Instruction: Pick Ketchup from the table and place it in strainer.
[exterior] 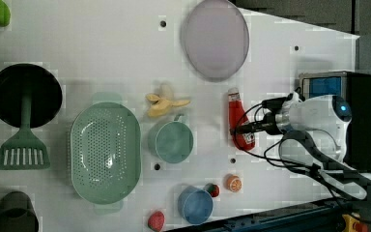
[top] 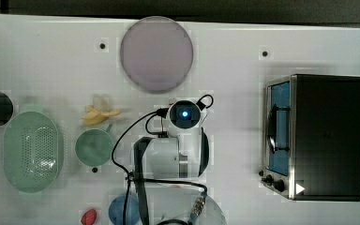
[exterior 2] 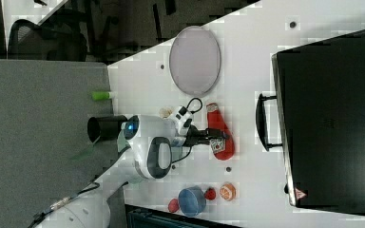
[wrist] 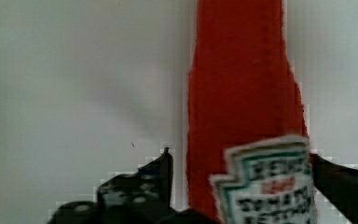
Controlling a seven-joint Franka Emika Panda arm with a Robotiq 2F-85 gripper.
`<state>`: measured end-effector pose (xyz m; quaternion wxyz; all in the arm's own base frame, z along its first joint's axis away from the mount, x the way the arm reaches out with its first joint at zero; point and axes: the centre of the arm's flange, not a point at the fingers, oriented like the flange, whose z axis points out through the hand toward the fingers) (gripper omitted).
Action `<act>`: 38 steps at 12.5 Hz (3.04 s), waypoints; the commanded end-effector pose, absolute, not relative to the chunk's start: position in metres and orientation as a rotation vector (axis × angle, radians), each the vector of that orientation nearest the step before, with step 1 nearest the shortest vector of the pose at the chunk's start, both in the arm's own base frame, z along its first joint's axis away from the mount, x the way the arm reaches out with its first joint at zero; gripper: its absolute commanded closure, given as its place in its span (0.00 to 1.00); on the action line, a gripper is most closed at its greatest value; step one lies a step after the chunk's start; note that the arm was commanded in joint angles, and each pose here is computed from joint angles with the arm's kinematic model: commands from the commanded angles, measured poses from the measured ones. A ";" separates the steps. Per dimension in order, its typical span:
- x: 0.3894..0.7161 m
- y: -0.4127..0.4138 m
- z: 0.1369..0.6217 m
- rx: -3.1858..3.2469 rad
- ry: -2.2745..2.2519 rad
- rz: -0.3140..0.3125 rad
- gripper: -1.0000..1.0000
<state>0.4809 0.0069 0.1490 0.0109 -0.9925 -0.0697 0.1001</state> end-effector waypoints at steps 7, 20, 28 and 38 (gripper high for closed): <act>0.516 -0.001 0.221 -3.129 -0.259 0.047 0.38; 0.476 0.231 0.459 -3.175 0.057 0.053 0.38; 0.419 0.409 0.359 -2.955 0.331 0.105 0.34; 0.448 0.353 0.402 -3.012 0.599 0.045 0.00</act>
